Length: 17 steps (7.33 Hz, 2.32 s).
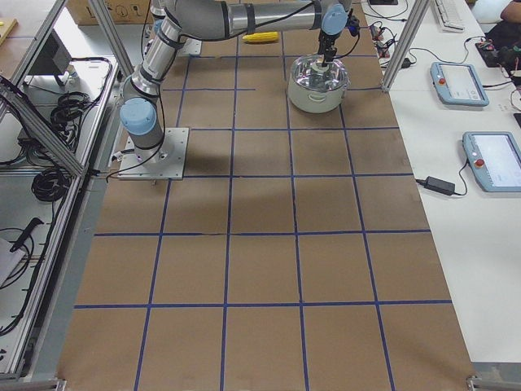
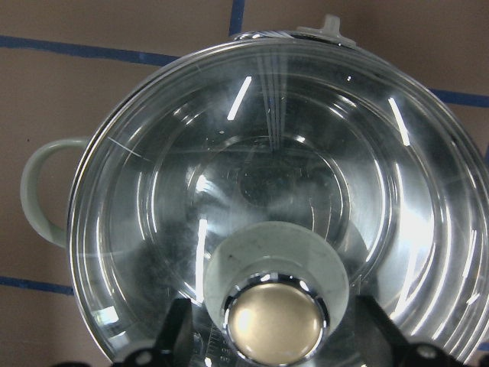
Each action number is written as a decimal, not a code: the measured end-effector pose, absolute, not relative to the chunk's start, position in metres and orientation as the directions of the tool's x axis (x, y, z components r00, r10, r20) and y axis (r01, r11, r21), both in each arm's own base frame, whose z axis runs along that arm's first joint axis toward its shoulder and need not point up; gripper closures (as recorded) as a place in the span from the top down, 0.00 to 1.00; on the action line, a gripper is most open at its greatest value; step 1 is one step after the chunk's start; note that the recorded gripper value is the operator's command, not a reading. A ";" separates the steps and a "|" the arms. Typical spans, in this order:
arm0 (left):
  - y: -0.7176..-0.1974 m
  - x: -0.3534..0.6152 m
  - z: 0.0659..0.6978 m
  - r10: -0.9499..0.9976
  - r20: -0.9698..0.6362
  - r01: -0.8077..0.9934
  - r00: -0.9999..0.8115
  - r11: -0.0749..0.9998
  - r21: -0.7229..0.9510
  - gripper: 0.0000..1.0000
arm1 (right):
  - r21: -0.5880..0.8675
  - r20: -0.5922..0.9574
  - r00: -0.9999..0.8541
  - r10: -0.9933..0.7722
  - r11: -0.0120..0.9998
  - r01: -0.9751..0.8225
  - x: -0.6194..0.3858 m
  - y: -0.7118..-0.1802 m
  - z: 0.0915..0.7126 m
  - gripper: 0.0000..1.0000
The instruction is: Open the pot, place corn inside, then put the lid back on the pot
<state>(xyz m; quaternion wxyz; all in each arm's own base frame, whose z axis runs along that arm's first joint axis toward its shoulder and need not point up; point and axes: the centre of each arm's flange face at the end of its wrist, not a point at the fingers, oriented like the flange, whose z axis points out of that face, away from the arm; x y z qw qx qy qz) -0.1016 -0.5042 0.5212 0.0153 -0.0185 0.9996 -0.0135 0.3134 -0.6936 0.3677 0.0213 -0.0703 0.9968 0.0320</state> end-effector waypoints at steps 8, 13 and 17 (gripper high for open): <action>-0.504 -0.102 0.521 -0.037 -0.030 -0.036 -0.999 0.999 -0.028 1.00 | 0.051 -0.048 -0.989 -0.140 0.989 -0.142 0.327 -0.691 0.364 0.77; -0.504 -0.102 0.522 -0.037 -0.032 -0.036 -0.999 0.999 -0.030 1.00 | 0.022 -0.034 -0.989 -0.142 0.990 -0.143 0.310 -0.680 0.405 0.76; -0.504 -0.102 0.522 -0.037 -0.030 -0.036 -0.999 0.999 -0.030 1.00 | 0.066 0.018 -0.982 -0.188 0.980 -0.187 0.271 -0.617 0.480 0.76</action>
